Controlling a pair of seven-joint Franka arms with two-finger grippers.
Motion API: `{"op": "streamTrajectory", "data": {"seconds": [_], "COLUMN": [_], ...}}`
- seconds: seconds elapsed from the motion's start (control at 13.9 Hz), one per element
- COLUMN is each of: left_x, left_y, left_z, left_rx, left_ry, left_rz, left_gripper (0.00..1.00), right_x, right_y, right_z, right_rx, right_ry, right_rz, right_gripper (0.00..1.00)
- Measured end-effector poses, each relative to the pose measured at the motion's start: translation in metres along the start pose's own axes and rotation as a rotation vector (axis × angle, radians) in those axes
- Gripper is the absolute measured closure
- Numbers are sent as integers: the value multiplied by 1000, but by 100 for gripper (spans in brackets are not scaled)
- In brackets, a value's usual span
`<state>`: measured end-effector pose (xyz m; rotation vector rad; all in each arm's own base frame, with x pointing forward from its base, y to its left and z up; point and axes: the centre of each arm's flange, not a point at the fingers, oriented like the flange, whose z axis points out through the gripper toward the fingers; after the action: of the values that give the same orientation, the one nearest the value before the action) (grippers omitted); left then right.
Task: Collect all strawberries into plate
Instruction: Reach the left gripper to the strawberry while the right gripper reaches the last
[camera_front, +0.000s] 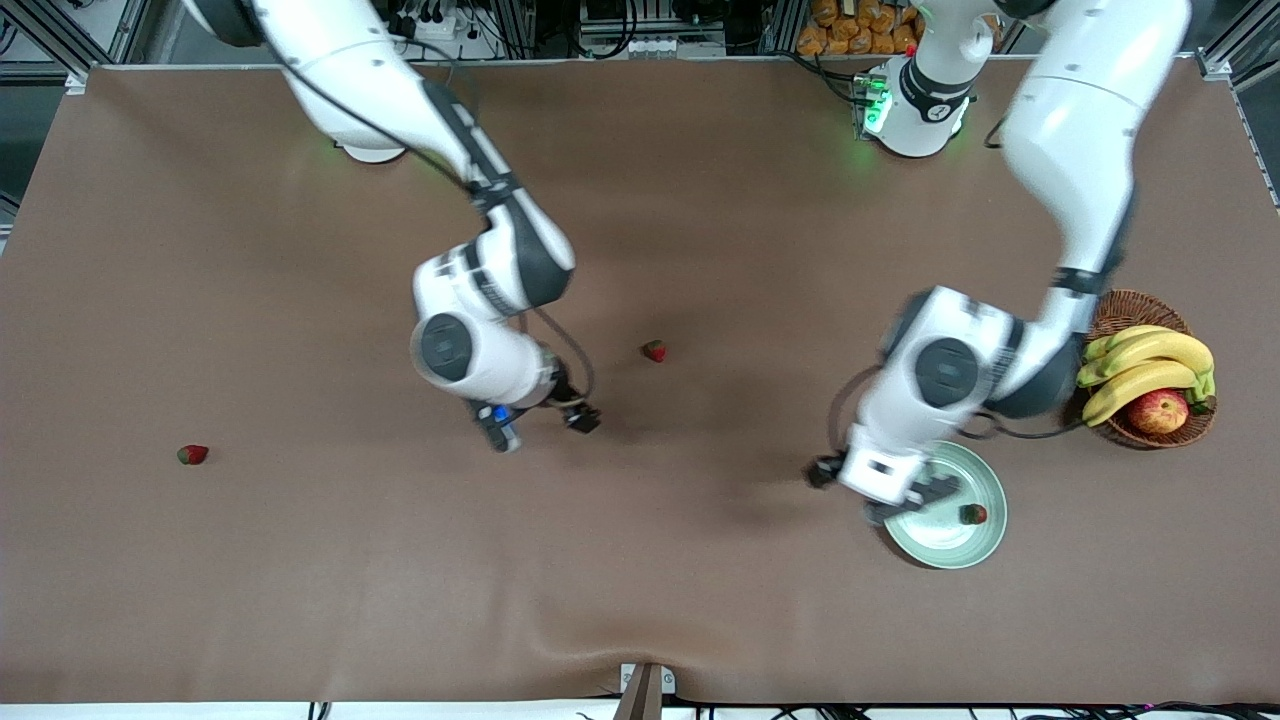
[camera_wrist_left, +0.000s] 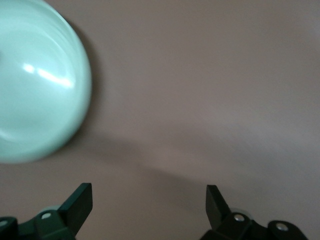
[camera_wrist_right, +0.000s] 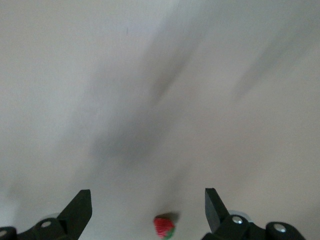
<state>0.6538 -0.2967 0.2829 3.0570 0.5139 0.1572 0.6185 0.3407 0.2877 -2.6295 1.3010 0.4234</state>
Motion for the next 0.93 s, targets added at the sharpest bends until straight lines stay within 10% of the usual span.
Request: {"op": "streamTrajectory", "data": {"seconds": [0.43,0.93], "left_x": [-164,-234], "left_y": [103,124], "left_z": [22,56], "left_rx": [47,72], "left_ry": [-64,-156], "left_rz": [102,169], "left_gripper": [0,0], "right_x": [115,234], "right_y": [62,158], "right_z": [-78,-96], "right_rx": [-108,-236], "right_ry": [-26,-11], "right_rz": [-183,-570], "right_gripper": [0,0]}}
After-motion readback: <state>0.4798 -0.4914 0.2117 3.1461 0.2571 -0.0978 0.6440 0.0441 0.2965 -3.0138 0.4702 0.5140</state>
